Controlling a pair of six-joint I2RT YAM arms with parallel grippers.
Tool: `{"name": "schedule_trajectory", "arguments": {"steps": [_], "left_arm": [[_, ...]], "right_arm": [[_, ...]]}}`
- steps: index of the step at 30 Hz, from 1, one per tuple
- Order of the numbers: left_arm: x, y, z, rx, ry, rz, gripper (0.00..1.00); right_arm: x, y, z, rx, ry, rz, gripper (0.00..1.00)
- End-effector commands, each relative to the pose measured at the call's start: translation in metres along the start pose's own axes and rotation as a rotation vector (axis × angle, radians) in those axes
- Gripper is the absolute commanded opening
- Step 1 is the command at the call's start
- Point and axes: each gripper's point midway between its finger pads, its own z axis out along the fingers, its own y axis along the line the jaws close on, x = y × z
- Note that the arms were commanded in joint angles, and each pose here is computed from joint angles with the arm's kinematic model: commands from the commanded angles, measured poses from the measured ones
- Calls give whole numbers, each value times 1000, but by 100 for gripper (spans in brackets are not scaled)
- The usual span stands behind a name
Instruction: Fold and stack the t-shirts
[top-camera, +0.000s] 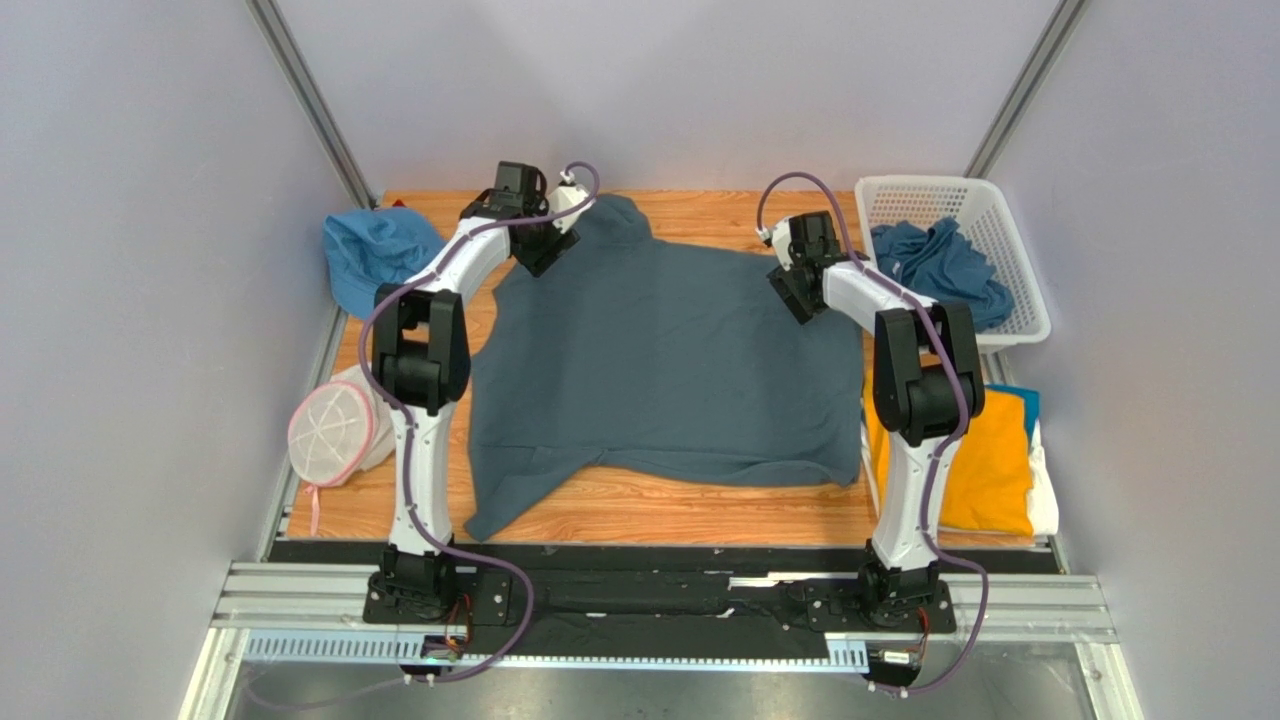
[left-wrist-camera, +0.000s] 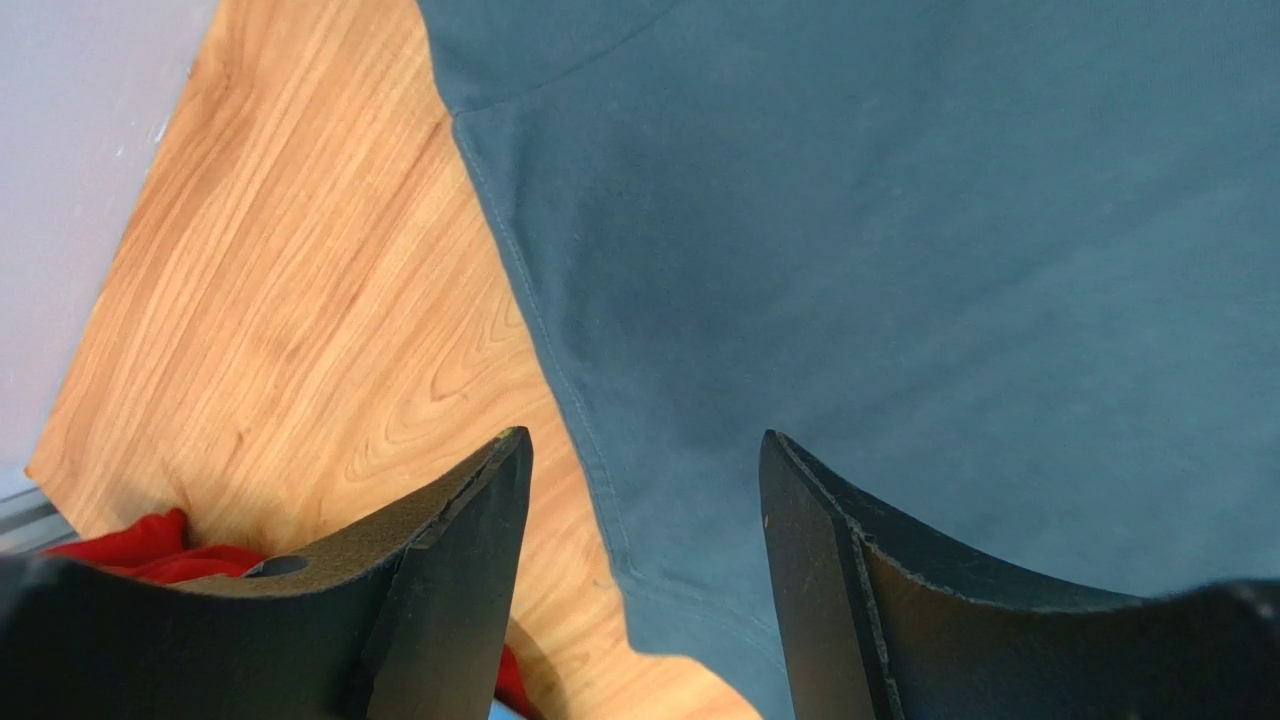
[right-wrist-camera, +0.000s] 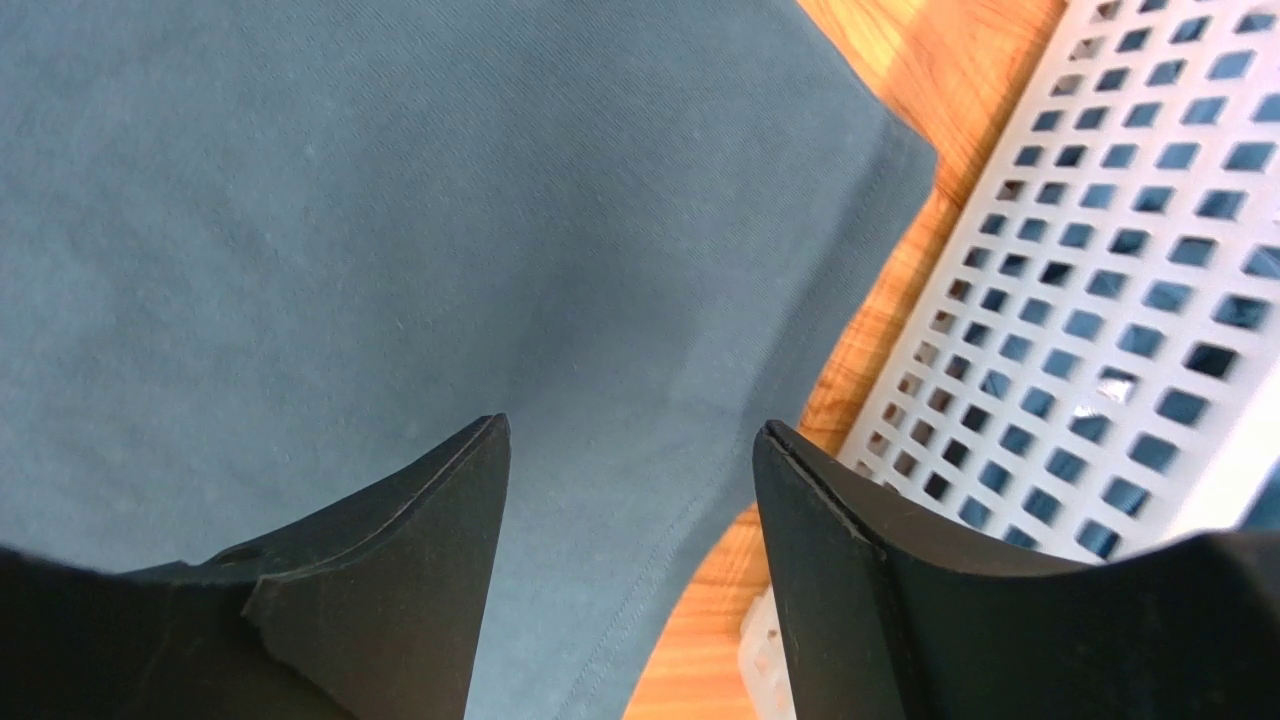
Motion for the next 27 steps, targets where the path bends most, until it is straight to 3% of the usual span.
{"name": "schedule_trajectory", "arguments": {"steps": [1, 15, 27], "left_arm": [[-12, 15, 1, -56, -1, 85, 66], [26, 4, 32, -93, 146, 223, 62], [63, 1, 40, -143, 244, 295, 51]], "right_arm": [[-25, -7, 5, 31, -66, 28, 65], [-26, 1, 31, 4, -45, -6, 64], [-38, -4, 33, 10, -54, -33, 64]]}}
